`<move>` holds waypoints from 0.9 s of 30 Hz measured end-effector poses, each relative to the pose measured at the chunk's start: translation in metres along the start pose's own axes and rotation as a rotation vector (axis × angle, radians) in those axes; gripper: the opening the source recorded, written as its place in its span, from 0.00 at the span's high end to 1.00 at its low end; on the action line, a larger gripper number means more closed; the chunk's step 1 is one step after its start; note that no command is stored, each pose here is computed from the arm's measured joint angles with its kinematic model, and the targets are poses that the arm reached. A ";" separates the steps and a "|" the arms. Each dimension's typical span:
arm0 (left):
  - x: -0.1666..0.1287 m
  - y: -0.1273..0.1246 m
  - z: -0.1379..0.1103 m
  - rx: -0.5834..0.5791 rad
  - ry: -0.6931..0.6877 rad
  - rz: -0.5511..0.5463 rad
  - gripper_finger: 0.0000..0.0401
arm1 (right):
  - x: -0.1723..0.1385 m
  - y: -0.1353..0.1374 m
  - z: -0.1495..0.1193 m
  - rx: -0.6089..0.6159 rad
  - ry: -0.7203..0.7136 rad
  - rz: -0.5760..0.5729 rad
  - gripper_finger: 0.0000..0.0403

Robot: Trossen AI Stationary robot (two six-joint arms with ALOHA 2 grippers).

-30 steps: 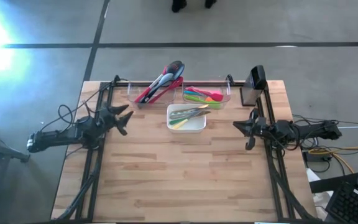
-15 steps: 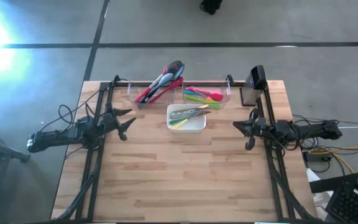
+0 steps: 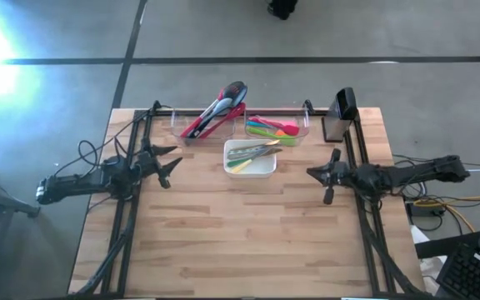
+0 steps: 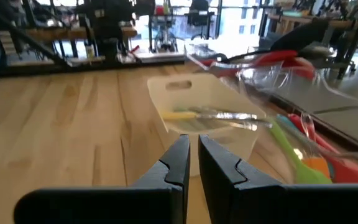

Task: Pick & Place Kitchen Items
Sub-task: Return to Home Position

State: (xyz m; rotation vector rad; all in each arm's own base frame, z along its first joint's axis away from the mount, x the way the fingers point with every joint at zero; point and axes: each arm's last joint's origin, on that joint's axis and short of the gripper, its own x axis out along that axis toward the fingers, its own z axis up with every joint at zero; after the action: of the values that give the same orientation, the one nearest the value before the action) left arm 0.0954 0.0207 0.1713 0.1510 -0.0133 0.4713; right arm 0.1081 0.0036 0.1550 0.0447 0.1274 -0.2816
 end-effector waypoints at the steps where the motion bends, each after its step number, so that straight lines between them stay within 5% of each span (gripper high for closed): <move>1: 0.000 0.000 0.000 0.000 0.000 0.000 0.48 | 0.001 0.000 -0.001 -0.005 0.011 -0.001 0.93; 27: 0.000 0.000 0.000 0.000 0.001 0.000 0.48 | 0.004 0.001 -0.007 -0.033 0.072 -0.006 0.93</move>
State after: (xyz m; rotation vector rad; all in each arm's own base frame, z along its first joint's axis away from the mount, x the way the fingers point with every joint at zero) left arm 0.0954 0.0207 0.1713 0.1511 -0.0119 0.4717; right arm 0.1119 0.0043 0.1479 0.0222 0.2038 -0.2836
